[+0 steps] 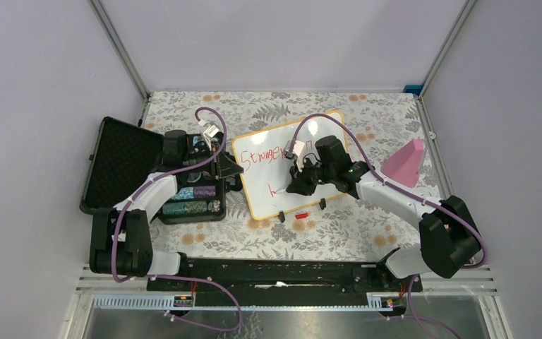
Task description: Write a sentence on the whiteboard
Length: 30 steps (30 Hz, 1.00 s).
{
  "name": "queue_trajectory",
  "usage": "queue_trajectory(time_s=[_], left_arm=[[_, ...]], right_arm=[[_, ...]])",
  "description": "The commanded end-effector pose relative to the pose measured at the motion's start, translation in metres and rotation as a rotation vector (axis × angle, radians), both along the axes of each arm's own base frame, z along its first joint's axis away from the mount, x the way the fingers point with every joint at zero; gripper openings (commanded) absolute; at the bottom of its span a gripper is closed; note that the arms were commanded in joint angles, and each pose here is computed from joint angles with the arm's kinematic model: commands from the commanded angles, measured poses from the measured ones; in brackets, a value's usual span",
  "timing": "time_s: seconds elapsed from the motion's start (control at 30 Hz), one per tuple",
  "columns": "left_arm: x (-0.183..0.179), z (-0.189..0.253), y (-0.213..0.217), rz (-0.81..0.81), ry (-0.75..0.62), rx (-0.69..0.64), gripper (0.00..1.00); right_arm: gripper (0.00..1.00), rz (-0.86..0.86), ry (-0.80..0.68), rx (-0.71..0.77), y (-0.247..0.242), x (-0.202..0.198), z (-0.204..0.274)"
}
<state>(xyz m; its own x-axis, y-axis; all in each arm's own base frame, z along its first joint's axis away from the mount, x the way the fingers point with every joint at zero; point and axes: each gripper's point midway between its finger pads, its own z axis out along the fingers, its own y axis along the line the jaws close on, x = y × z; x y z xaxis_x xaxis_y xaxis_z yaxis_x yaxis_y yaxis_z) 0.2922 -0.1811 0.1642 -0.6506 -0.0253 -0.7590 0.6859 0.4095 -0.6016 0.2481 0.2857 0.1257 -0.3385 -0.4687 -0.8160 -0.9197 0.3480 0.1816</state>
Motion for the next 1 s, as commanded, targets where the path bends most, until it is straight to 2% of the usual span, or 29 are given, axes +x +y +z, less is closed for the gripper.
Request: queue_trajectory(time_s=[0.0,0.63,0.97], left_arm=[[0.011,0.006,0.002,0.007,-0.087,0.033,0.0],[0.012,0.006,0.001,0.006,-0.086,0.033,0.0],[0.011,0.005,0.002,0.006,-0.085,0.034,0.0]], right_arm=[[0.0,-0.001,-0.022,-0.009,-0.004,0.002,0.001],[0.0,0.057,0.012,-0.016,0.008,-0.013,-0.007],[0.0,0.083,0.027,0.035,0.014,-0.02,0.015]])
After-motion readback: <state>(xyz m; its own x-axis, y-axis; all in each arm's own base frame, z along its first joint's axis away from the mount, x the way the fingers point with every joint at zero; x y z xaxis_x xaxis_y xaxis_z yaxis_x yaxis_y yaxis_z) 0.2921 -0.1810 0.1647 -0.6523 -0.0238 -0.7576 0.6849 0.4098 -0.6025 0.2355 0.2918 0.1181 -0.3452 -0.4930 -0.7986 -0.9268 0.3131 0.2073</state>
